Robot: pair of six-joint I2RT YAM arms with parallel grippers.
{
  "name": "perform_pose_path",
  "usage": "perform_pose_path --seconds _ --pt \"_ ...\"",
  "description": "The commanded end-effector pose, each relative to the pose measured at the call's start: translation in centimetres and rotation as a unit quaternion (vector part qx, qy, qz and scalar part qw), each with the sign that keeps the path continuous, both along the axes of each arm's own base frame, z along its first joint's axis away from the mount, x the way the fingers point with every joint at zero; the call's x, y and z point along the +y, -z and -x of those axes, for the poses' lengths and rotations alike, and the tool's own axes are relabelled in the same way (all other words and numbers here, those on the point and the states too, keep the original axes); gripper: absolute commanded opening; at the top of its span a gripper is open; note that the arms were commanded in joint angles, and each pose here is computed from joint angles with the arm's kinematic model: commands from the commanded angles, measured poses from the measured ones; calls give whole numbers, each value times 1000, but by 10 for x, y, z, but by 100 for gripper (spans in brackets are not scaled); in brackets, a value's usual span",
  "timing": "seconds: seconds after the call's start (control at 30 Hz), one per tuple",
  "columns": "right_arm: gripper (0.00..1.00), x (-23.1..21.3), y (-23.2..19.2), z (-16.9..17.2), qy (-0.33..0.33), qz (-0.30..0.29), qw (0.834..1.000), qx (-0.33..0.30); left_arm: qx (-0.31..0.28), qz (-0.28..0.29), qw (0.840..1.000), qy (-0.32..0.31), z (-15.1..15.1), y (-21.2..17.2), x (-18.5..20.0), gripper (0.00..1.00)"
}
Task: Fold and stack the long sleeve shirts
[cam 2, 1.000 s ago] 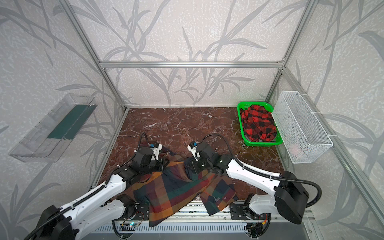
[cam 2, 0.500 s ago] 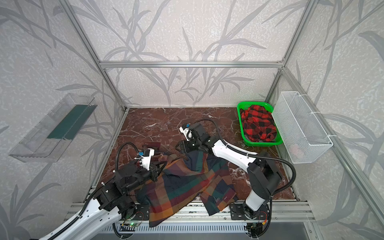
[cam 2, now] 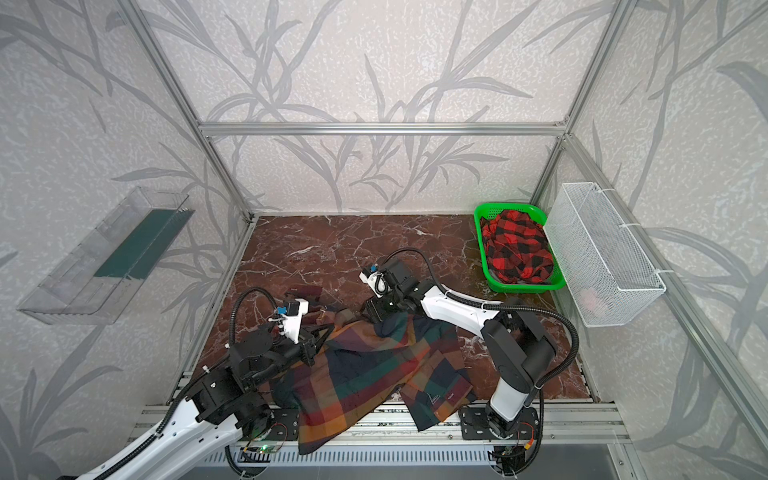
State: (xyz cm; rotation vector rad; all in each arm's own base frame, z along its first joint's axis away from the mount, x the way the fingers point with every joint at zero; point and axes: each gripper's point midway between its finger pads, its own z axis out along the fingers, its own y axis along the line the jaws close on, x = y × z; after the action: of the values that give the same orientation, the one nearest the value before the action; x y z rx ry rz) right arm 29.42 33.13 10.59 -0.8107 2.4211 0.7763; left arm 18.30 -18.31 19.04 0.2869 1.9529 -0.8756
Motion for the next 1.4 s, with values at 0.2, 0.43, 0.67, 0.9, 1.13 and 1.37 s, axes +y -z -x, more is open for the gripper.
perform_pose_path --seconds 0.2,0.43,0.67,0.9,1.13,1.37 --pt "64 -103 -45 -54 172 50 981 -72 1 -40 999 3 4 7 -2 0" --pt "65 -117 -27 -58 170 -4 985 3 3 -50 999 9 8 12 -4 0" --pt "65 -100 -7 -16 125 -54 986 96 -2 -56 998 1 9 14 0 0" --pt "44 -91 9 -6 106 -85 983 126 -2 -59 998 5 8 14 -3 0" --pt "3 -101 4 -3 114 -69 985 106 -14 -53 998 -15 4 14 3 0" --pt "0 -142 -57 -9 199 -73 977 -24 -45 -55 997 -11 -9 -1 -11 0"
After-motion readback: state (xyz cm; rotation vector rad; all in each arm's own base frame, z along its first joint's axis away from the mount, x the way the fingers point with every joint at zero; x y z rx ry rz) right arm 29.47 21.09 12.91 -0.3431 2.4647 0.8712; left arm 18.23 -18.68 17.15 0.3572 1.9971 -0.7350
